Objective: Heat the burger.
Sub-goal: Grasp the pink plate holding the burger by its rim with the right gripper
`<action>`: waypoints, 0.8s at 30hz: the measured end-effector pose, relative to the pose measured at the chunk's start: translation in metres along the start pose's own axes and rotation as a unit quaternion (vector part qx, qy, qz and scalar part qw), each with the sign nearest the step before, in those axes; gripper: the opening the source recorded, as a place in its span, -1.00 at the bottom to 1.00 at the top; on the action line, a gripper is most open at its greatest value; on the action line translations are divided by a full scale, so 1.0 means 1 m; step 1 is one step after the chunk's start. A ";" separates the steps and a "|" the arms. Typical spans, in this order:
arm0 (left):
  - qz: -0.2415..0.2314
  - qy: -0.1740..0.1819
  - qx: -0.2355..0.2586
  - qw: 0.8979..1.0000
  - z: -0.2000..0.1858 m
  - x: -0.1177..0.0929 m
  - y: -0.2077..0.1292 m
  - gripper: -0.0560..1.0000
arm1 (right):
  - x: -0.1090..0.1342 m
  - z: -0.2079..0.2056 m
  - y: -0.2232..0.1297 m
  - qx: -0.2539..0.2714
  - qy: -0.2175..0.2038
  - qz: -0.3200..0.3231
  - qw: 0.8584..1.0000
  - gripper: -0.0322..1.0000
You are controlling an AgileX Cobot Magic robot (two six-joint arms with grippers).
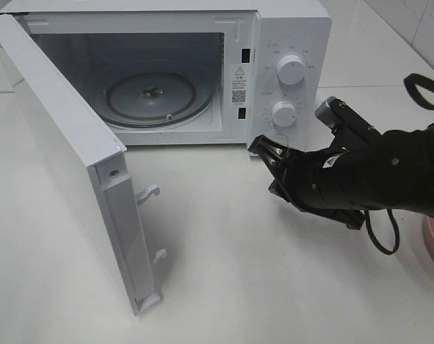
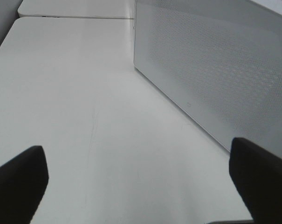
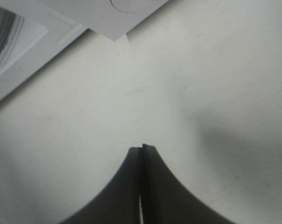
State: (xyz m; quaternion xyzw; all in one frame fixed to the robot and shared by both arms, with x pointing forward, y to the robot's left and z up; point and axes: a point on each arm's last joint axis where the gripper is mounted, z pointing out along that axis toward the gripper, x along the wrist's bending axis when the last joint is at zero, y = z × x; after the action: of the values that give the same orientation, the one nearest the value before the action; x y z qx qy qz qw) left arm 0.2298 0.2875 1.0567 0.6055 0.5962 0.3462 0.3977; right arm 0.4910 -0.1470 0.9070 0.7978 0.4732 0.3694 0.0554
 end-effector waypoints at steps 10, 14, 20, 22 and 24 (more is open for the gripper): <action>0.000 0.000 0.000 1.000 0.000 0.000 0.000 0.95 | -0.015 -0.021 0.015 0.083 -0.027 -0.106 0.991 -0.92; 0.000 0.000 0.000 1.000 0.000 0.000 0.000 0.95 | -0.020 -0.034 0.021 0.138 -0.034 -0.166 0.976 -0.91; 0.000 0.000 0.000 1.000 0.000 0.000 0.000 0.95 | -0.014 -0.053 0.031 0.177 -0.047 -0.281 0.942 -0.90; 0.000 0.000 0.000 1.000 0.000 0.000 0.000 0.95 | -0.013 -0.059 0.035 0.189 -0.062 -0.325 0.925 -0.90; 0.000 0.000 0.000 1.000 0.000 0.000 0.000 0.95 | -0.014 -0.062 0.036 0.195 -0.070 -0.340 0.917 -0.89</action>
State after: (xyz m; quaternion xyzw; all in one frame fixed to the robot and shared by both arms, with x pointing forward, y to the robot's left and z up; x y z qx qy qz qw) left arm 0.2298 0.2875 1.0567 0.6055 0.5962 0.3462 0.3977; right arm 0.4733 -0.1940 0.9606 0.6076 0.7736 0.1717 0.0535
